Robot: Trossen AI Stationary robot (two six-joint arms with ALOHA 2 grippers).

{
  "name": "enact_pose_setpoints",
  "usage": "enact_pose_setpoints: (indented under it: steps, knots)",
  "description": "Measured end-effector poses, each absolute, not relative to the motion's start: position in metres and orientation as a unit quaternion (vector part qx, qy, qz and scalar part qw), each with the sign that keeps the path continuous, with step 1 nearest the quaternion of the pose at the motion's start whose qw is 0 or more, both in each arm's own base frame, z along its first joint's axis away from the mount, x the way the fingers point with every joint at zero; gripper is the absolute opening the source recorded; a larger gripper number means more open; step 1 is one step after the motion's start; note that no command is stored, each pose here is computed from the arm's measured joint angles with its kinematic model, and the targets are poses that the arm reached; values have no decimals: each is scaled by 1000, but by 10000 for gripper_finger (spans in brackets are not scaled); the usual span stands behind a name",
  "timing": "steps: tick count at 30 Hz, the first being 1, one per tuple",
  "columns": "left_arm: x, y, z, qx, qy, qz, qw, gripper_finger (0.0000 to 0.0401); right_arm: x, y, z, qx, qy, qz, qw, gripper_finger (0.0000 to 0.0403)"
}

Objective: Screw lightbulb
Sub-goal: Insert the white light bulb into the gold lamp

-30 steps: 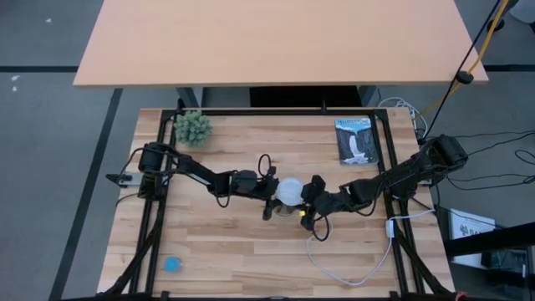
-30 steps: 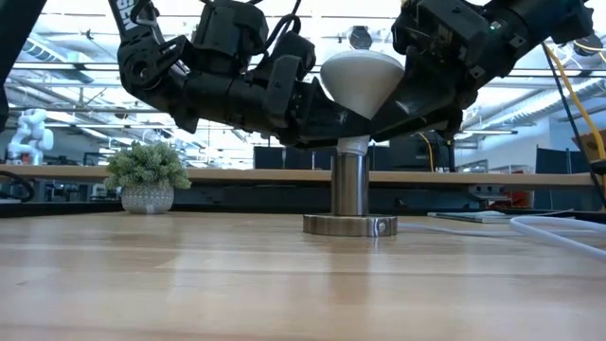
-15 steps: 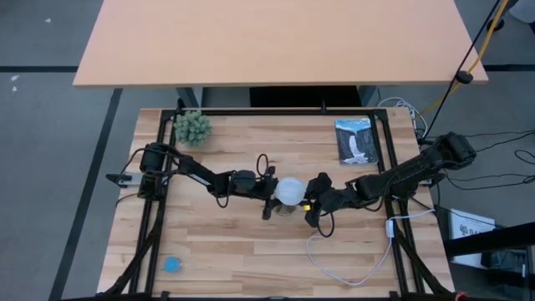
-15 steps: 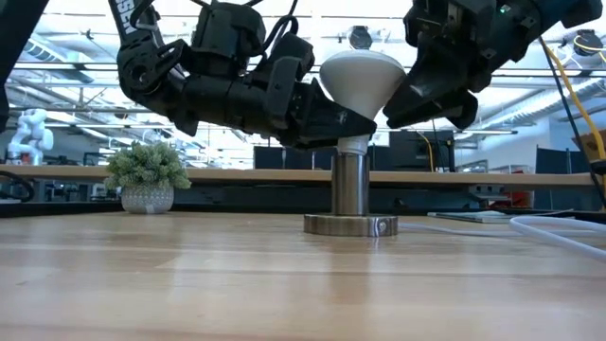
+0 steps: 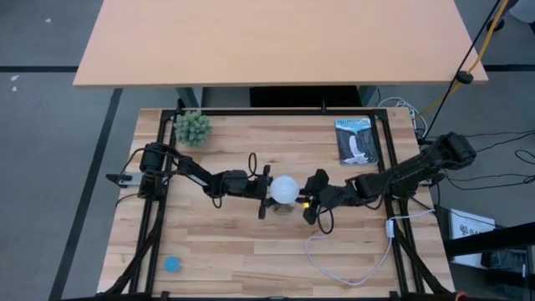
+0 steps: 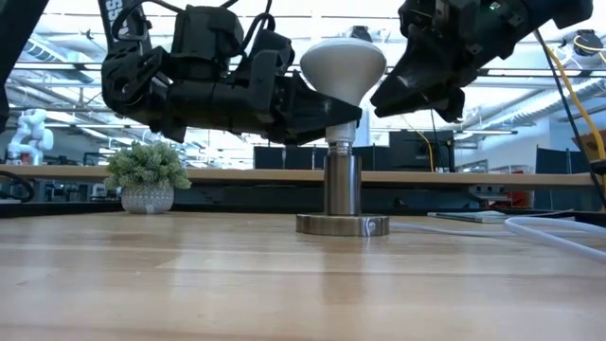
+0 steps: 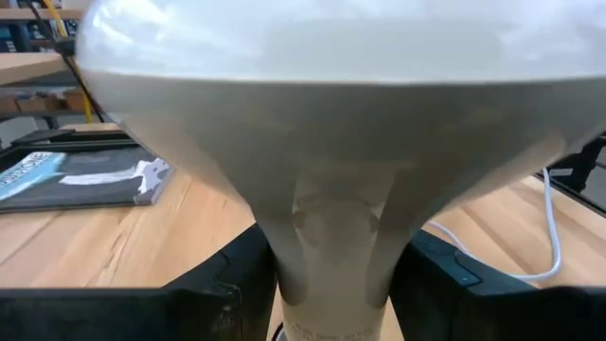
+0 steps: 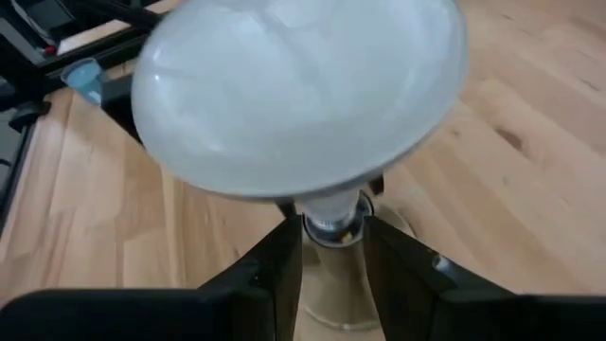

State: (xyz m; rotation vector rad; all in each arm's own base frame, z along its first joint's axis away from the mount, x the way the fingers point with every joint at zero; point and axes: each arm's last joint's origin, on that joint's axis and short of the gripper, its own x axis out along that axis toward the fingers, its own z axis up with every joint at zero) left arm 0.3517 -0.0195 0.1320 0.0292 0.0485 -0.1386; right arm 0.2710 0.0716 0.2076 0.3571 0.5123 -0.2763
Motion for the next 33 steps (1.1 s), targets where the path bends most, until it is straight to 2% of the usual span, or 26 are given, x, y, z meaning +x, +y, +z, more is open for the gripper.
enact_pose_setpoints:
  steps: [21,28,33]
  knots:
    - [351,-24,129,17,41,-76,996,172,274,65,209,172,242,-141,945,107]
    - [352,-19,129,49,41,-25,998,172,275,65,210,172,235,-141,946,107]
    - [352,-16,125,46,62,-19,997,172,275,65,210,173,235,-138,946,107]
